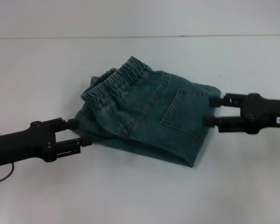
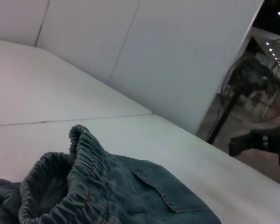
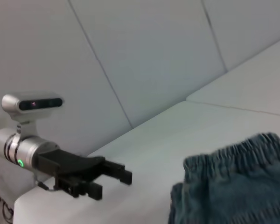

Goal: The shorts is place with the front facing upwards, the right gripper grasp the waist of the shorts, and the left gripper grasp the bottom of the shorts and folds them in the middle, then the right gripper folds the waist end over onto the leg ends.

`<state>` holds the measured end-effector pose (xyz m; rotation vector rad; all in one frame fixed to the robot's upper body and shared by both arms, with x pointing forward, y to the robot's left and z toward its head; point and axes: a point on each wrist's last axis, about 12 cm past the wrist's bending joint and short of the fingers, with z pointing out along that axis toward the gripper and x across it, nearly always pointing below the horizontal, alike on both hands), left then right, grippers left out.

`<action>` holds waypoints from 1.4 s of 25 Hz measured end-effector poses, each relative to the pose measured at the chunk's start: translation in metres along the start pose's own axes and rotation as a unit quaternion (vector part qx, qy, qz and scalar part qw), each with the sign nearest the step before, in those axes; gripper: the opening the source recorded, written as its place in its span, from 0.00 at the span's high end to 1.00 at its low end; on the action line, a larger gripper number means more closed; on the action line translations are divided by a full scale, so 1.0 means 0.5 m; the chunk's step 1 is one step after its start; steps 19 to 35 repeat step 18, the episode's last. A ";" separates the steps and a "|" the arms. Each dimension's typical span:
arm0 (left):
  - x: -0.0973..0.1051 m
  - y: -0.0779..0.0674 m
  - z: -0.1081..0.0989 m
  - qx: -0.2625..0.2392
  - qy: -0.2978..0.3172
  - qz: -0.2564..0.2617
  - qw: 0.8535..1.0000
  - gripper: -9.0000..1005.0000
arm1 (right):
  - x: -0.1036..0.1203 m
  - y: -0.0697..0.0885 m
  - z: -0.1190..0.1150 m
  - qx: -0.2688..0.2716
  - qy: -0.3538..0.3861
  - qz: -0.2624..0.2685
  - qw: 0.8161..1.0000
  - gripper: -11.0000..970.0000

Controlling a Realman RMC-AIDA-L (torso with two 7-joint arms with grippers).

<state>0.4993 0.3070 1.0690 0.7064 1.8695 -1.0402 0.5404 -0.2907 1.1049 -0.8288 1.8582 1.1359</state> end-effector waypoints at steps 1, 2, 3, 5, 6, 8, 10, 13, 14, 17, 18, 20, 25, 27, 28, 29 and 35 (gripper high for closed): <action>-0.002 0.001 0.001 0.002 0.002 0.000 1.000 0.41 | 0.012 0.002 -0.007 0.003 -0.001 0.002 1.000 0.10; -0.004 0.001 0.002 0.003 0.004 -0.001 1.000 0.39 | 0.021 0.003 -0.012 0.006 -0.001 0.004 1.000 0.10; -0.007 0.002 0.004 0.004 0.008 -0.001 1.000 0.36 | 0.029 0.004 -0.017 0.010 -0.002 0.006 1.000 0.10; -0.010 0.003 0.004 0.005 0.012 0.000 1.000 0.32 | 0.045 0.006 -0.027 0.019 -0.004 0.012 1.000 0.10; -0.011 0.004 0.005 0.006 0.014 0.001 1.000 0.30 | 0.045 0.006 -0.027 0.019 -0.004 0.012 1.000 0.10; -0.014 0.004 0.006 0.007 0.015 0.000 1.000 0.24 | 0.051 0.005 -0.029 0.021 -0.007 0.017 1.000 0.10; -0.016 0.004 0.006 0.007 0.015 0.000 1.000 0.17 | 0.053 0.005 -0.030 0.021 -0.007 0.018 1.000 0.10; -0.016 0.005 0.006 0.005 0.016 -0.002 1.000 0.11 | 0.053 0.005 -0.031 0.023 -0.007 0.017 1.000 0.10; -0.016 0.006 0.005 0.004 0.016 -0.002 1.000 0.11 | 0.054 0.004 -0.031 0.023 -0.007 0.016 1.000 0.10; -0.016 0.006 0.004 0.001 0.016 -0.003 1.000 0.11 | 0.054 0.005 -0.031 0.023 -0.007 0.013 1.000 0.10; -0.017 0.006 0.003 0.001 0.016 -0.003 1.000 0.11 | 0.055 0.005 -0.029 0.022 -0.006 0.013 1.000 0.10; -0.017 0.006 0.003 0.001 0.016 -0.003 1.000 0.11 | 0.055 0.005 -0.029 0.022 -0.006 0.013 1.000 0.10; -0.017 0.006 0.003 0.001 0.016 -0.003 1.000 0.11 | 0.055 0.005 -0.029 0.022 -0.006 0.013 1.000 0.10; -0.017 0.006 0.003 0.001 0.016 -0.003 1.000 0.11 | 0.055 0.005 -0.029 0.022 -0.006 0.013 1.000 0.10; -0.017 0.006 0.003 0.001 0.016 -0.003 1.000 0.11 | 0.055 0.005 -0.029 0.022 -0.006 0.013 1.000 0.10; -0.017 0.006 0.003 0.001 0.016 -0.003 1.000 0.11 | 0.055 0.005 -0.029 0.022 -0.006 0.013 1.000 0.10; -0.017 0.006 0.003 0.001 0.016 -0.003 1.000 0.11 | 0.055 0.005 -0.029 0.022 -0.006 0.013 1.000 0.10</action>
